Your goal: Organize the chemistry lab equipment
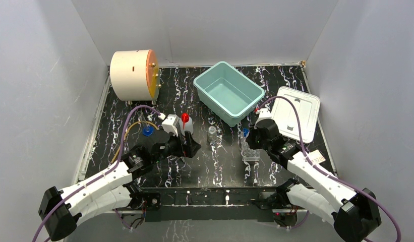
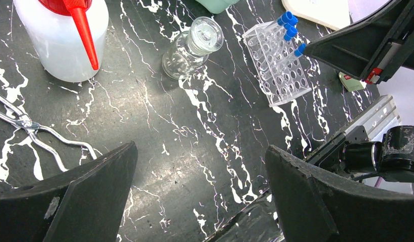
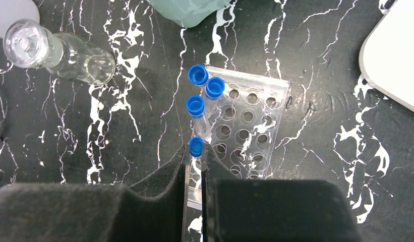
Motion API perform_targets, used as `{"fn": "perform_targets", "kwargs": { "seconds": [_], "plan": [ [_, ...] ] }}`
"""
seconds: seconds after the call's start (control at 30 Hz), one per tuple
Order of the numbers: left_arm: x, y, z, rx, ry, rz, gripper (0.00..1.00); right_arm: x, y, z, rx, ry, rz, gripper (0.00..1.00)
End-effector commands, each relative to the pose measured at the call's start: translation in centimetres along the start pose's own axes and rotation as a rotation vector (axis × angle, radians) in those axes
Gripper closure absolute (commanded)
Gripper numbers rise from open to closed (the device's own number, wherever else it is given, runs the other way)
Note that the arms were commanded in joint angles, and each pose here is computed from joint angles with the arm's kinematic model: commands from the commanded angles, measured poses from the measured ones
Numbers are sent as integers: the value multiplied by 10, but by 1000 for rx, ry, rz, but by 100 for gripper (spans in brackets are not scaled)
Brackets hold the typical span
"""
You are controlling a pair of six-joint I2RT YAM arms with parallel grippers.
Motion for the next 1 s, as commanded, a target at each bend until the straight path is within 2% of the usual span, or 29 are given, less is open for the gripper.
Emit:
{"fn": "perform_targets", "kwargs": {
  "seconds": [0.0, 0.17, 0.4, 0.57, 0.73, 0.97],
  "plan": [
    [2, -1, -2, -18, -1, -13, 2, -10, -3, 2, 37, -24, 32, 81],
    [-2, 3, -3, -26, -11, 9, 2, -11, -1, 2, 29, -28, 45, 74],
    [8, 6, -10, -49, -13, -23, 2, 2, -2, 8, 40, -13, 7, 41],
    [5, 11, -9, -49, -16, -18, 2, 0, 4, 2, -10, -13, 30, 28],
    [4, 15, -10, -56, -22, -9, 2, 4, 4, 6, -5, 34, 22, 24],
    [4, 19, -18, -103, -62, -8, 2, 22, -9, 23, 67, 60, -3, 26]
  ]
}}
Point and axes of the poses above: each gripper's point midway between its finger pads, its own y axis out along the fingers, its own z axis along the line the jaws close on, x = y × z, the point moved 3 cm from there along -y, back along the fingers, and after that the axes turned 7 degrees about y, right-handed, at the moved point
